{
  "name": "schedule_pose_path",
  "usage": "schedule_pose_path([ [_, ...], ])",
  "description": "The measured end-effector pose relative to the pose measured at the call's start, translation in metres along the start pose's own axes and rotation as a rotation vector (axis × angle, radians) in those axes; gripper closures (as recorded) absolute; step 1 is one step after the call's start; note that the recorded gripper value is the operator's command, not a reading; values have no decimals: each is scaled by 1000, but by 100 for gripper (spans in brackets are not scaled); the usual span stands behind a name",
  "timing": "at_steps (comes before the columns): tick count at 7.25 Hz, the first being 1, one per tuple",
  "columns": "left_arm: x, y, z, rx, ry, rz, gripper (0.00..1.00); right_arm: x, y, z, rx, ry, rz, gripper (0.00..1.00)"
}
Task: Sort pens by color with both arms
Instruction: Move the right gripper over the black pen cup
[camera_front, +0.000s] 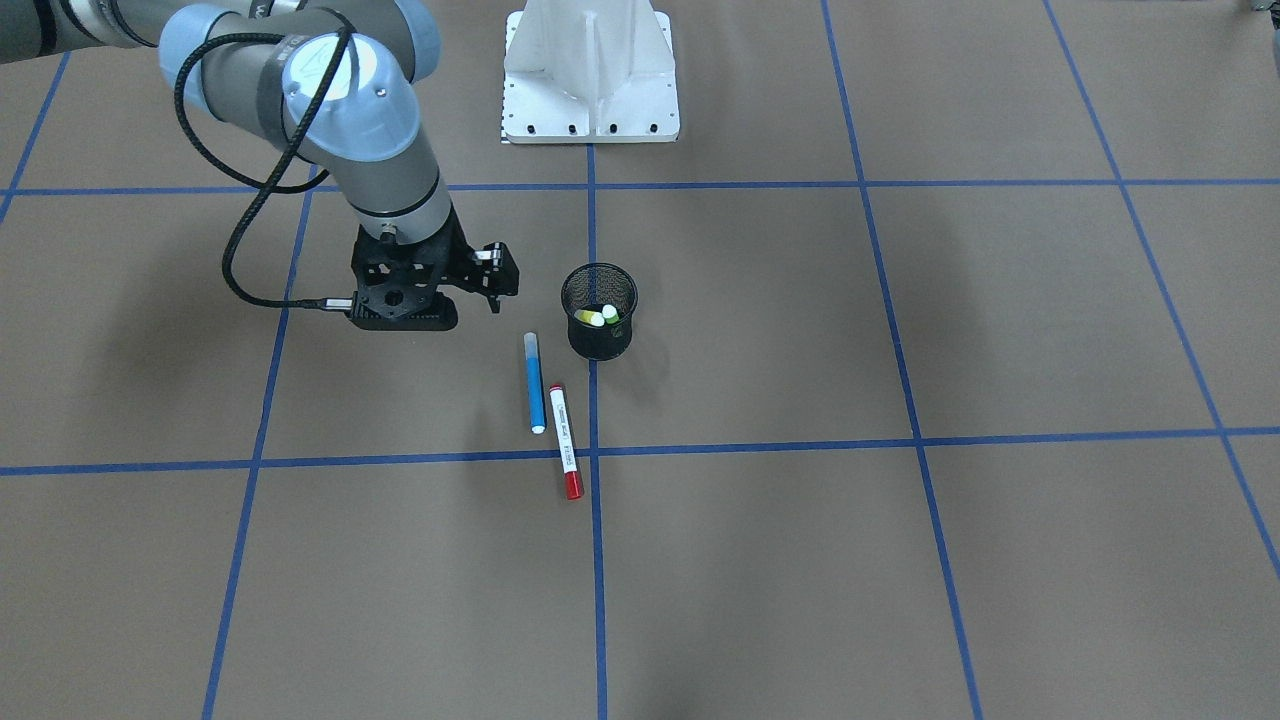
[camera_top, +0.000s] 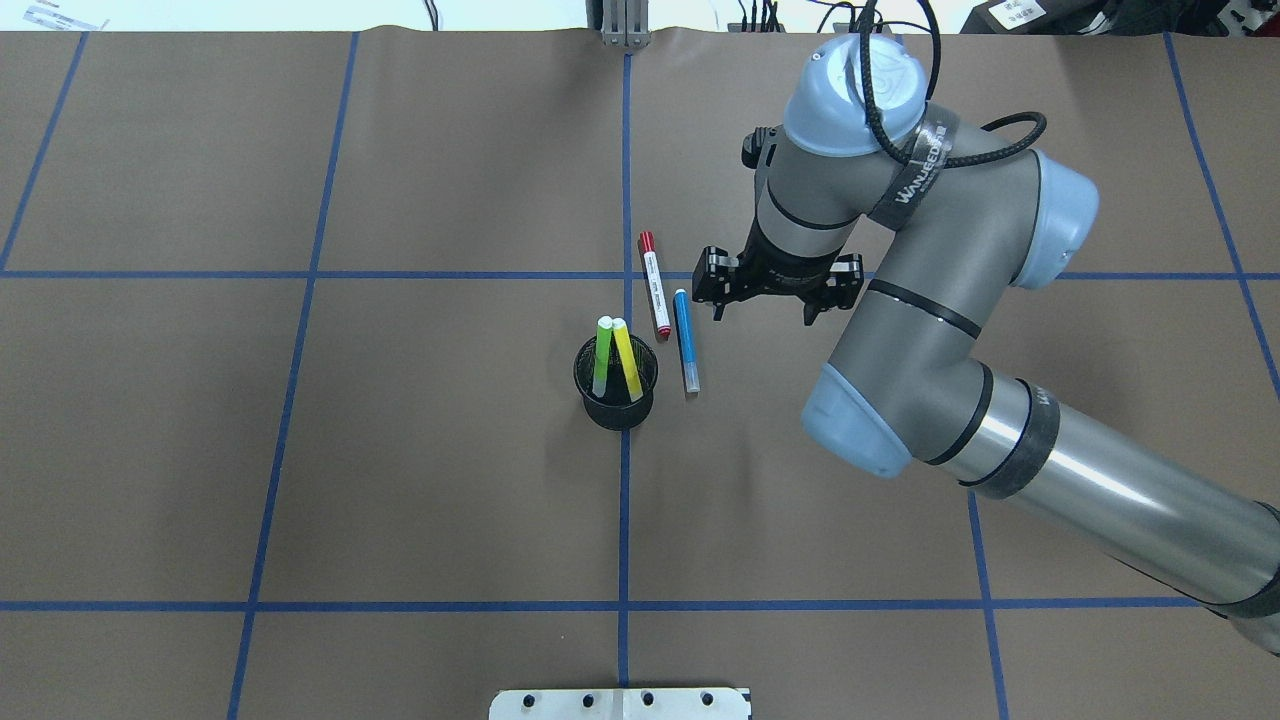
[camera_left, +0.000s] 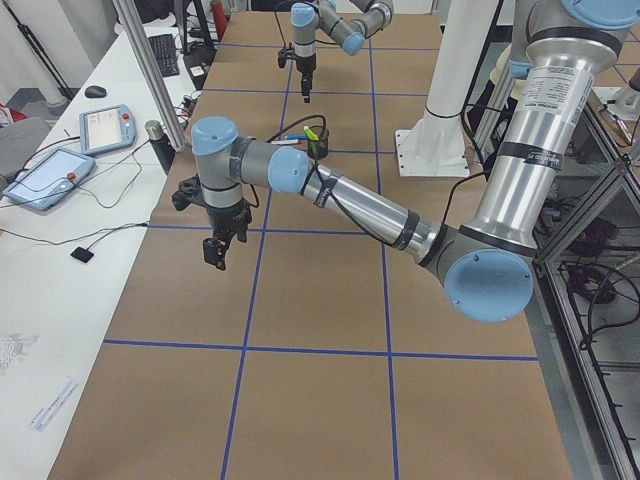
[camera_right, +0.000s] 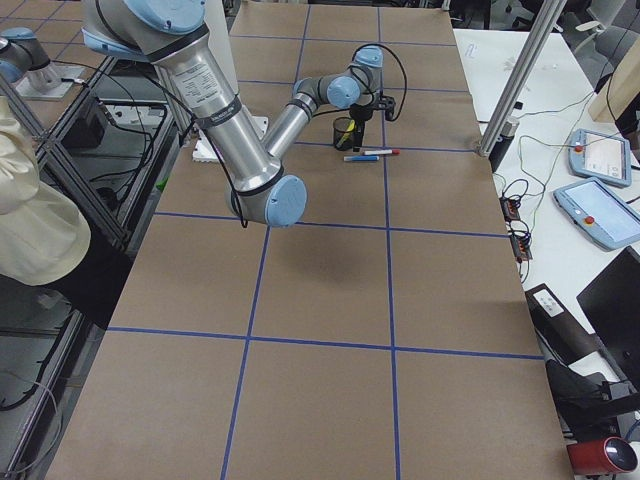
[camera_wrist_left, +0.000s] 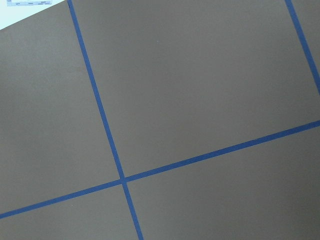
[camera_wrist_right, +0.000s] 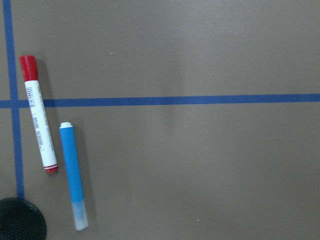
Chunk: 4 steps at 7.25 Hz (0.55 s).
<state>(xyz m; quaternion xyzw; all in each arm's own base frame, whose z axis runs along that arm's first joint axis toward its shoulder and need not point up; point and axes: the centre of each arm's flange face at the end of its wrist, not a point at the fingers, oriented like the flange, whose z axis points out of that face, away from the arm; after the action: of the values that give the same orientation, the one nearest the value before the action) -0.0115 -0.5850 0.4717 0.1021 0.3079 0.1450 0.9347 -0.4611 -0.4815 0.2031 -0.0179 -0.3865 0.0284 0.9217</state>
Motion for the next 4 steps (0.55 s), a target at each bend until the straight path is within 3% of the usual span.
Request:
schedule_pose_path([
  [4, -43, 19, 29, 6, -2, 28, 1, -49, 31, 9, 10, -4, 19, 1],
])
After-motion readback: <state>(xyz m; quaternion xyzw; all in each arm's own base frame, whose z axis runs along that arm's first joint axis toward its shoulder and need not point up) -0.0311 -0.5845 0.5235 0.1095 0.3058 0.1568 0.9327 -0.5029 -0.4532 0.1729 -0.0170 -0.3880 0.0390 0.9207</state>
